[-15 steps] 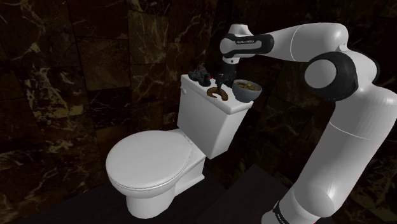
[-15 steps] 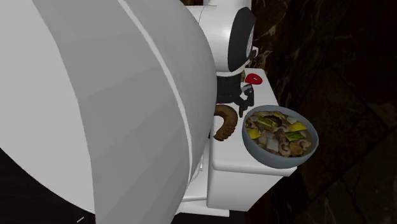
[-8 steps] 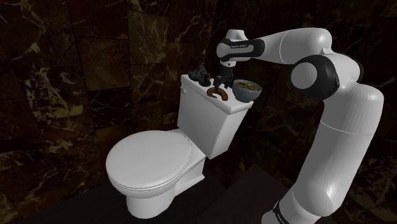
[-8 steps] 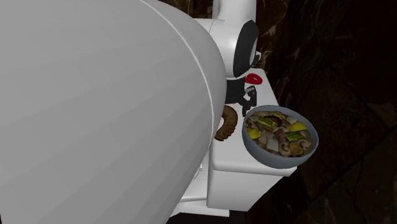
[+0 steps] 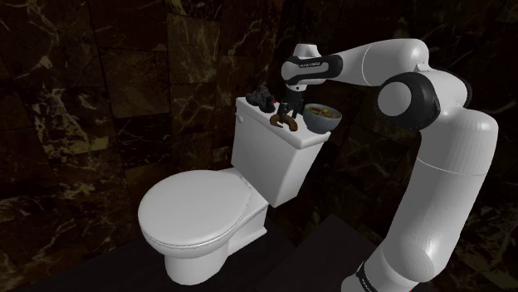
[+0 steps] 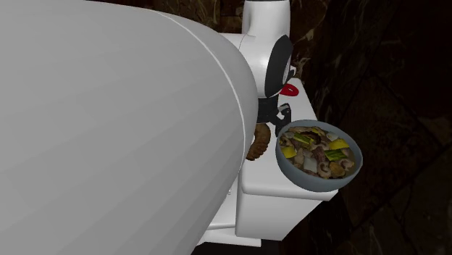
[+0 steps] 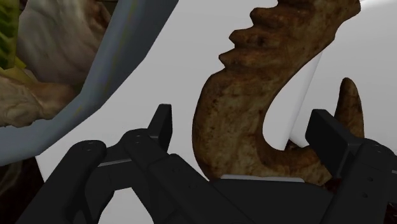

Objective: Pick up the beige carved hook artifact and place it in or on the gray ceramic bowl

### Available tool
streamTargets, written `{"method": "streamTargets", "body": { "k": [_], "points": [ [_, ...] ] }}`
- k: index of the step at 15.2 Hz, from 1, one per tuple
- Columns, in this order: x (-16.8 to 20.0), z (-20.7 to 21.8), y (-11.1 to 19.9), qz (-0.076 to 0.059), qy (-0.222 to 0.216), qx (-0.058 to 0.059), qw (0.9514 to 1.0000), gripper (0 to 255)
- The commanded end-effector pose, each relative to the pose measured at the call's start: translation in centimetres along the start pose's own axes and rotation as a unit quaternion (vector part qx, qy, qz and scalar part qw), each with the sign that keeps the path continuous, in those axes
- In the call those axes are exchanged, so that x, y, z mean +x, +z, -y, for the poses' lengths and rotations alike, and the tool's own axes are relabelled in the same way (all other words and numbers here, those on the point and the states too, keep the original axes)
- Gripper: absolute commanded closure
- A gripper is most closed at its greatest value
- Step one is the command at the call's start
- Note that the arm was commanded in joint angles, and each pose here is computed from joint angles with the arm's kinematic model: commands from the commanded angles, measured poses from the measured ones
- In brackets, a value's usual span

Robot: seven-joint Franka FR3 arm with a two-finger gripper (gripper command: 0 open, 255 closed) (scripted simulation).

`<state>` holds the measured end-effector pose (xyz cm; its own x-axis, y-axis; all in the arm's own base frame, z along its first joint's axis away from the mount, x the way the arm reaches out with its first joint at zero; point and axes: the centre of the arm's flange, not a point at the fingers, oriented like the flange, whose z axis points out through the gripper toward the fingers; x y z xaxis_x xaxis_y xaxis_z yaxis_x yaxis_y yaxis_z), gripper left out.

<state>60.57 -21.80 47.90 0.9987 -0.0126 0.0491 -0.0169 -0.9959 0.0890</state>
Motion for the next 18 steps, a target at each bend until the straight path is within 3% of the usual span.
{"method": "streamTargets", "body": {
  "k": [1, 2, 3, 12, 18],
  "points": [
    [0.0, 0.0, 0.0, 0.0, 0.0, 0.0, 1.0, 0],
    [0.0, 0.0, 0.0, 0.0, 0.0, 0.0, 1.0, 0],
    [0.0, 0.0, 0.0, 0.0, 0.0, 0.0, 1.0, 255],
    [0.0, 0.0, 0.0, 0.0, 0.0, 0.0, 1.0, 255],
    [0.2, -0.3, -3.1, 0.0, 0.0, 0.0, 1.0, 255]
  ]
}}
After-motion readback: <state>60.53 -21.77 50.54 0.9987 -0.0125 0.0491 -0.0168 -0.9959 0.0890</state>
